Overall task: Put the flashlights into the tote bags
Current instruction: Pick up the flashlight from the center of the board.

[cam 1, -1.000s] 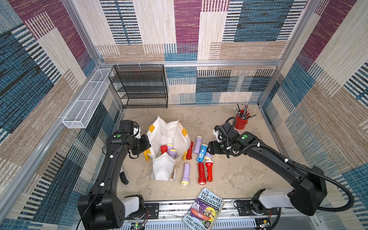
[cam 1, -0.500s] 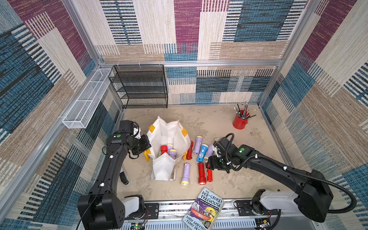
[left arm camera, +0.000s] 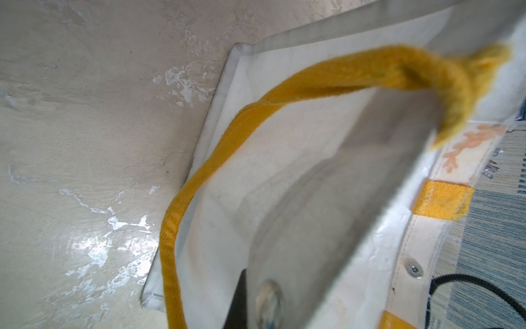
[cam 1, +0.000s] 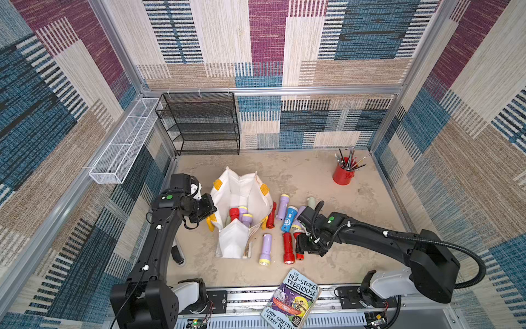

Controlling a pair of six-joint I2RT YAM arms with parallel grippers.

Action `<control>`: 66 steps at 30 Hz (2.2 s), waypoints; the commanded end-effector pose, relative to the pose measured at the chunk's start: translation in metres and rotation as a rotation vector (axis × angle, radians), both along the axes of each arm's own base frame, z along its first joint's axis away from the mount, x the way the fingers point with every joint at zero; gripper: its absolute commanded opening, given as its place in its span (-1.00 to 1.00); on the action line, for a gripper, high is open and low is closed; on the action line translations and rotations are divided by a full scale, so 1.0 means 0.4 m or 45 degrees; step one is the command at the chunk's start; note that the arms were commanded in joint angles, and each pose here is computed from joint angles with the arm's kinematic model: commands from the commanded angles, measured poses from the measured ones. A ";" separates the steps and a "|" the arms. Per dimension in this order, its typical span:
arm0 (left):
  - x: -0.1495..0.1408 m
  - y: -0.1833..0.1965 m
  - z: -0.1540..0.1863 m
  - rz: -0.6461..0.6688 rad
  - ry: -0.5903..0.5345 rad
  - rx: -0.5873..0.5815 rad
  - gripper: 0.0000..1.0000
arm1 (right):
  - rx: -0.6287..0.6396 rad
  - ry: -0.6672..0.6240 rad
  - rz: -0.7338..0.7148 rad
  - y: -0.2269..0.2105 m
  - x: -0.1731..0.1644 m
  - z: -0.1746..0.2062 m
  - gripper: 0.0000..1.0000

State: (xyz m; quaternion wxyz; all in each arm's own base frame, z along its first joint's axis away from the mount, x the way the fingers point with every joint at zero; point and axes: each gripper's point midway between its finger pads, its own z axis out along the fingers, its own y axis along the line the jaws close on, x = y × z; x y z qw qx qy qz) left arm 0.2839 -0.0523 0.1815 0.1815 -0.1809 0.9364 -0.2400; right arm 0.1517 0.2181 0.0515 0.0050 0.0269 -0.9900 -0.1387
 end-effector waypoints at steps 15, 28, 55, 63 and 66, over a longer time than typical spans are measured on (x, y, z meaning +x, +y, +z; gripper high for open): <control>-0.024 -0.003 -0.010 -0.013 0.001 0.000 -1.00 | -0.186 -0.024 0.035 -0.010 0.026 -0.062 0.13; -0.018 -0.004 -0.002 -0.015 -0.008 -0.005 -1.00 | -0.267 -0.030 0.048 -0.041 0.013 -0.084 -0.27; -0.016 -0.004 0.017 -0.030 -0.031 0.003 -1.00 | -0.266 -0.549 -0.005 0.010 0.226 0.322 -0.44; -0.018 -0.001 0.028 -0.026 -0.042 0.011 -1.00 | -0.001 -0.819 0.180 0.209 0.362 0.558 -0.44; -0.018 -0.002 0.029 -0.020 -0.043 0.006 -1.00 | 0.148 -0.874 0.240 0.301 0.396 0.609 -0.44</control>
